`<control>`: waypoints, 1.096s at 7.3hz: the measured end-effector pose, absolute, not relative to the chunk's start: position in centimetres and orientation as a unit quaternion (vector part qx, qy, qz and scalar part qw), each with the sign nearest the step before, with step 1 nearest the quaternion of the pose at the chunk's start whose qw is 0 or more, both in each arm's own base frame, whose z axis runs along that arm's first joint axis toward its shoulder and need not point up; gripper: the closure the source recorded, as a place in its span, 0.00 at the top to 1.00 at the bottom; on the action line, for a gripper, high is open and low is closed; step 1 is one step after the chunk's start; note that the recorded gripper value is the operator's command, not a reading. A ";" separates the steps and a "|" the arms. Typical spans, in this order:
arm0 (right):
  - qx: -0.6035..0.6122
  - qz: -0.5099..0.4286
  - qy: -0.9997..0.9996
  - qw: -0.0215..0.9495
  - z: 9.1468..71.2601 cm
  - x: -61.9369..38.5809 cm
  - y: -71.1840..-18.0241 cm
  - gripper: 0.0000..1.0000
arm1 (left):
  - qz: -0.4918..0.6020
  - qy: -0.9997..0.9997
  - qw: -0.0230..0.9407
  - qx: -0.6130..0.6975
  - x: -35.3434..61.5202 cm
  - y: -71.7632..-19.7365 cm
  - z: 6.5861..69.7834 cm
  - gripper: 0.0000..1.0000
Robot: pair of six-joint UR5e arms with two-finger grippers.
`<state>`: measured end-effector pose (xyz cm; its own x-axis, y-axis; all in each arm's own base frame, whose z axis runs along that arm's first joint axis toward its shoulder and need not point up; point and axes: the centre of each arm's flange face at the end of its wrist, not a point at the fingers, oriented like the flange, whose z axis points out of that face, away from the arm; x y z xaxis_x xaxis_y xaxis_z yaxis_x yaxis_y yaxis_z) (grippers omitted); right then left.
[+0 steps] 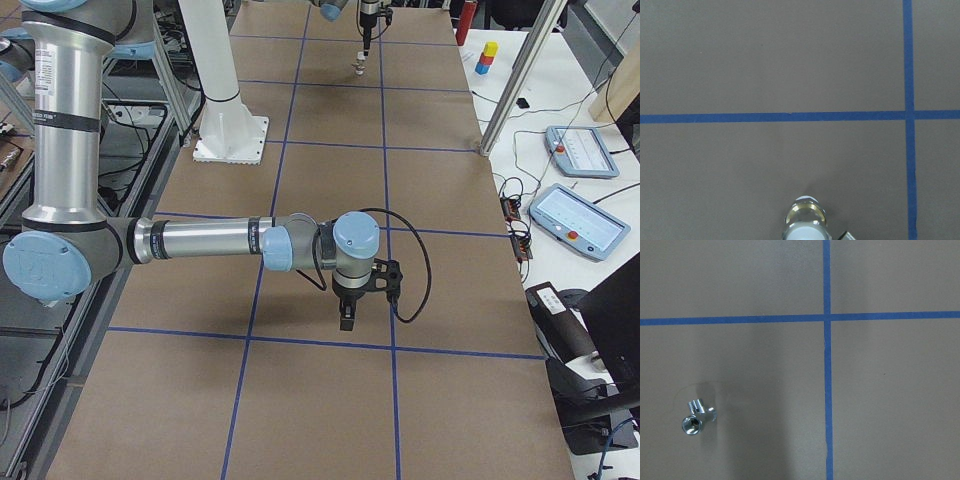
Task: Assemble PPR valve and pipe with both arms
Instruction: 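Lower the left gripper onto the white-and-brass valve and grasp it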
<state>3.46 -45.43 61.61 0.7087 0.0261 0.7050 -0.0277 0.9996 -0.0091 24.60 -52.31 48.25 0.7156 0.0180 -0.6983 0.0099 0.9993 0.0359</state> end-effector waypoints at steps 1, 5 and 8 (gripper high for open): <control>0.001 0.015 -0.381 0.924 61.6 3.5 -45.5 0.99 | 0.005 0.377 0.926 0.016 25.3 -52.3 49.1 1.00; 0.000 0.015 -0.381 0.925 61.7 3.5 -45.5 0.99 | 0.008 0.376 0.927 0.007 25.8 -51.6 50.4 0.75; 0.001 0.015 -0.381 0.925 61.6 3.5 -45.6 0.99 | 0.008 0.378 0.926 0.003 25.8 -51.4 50.4 0.55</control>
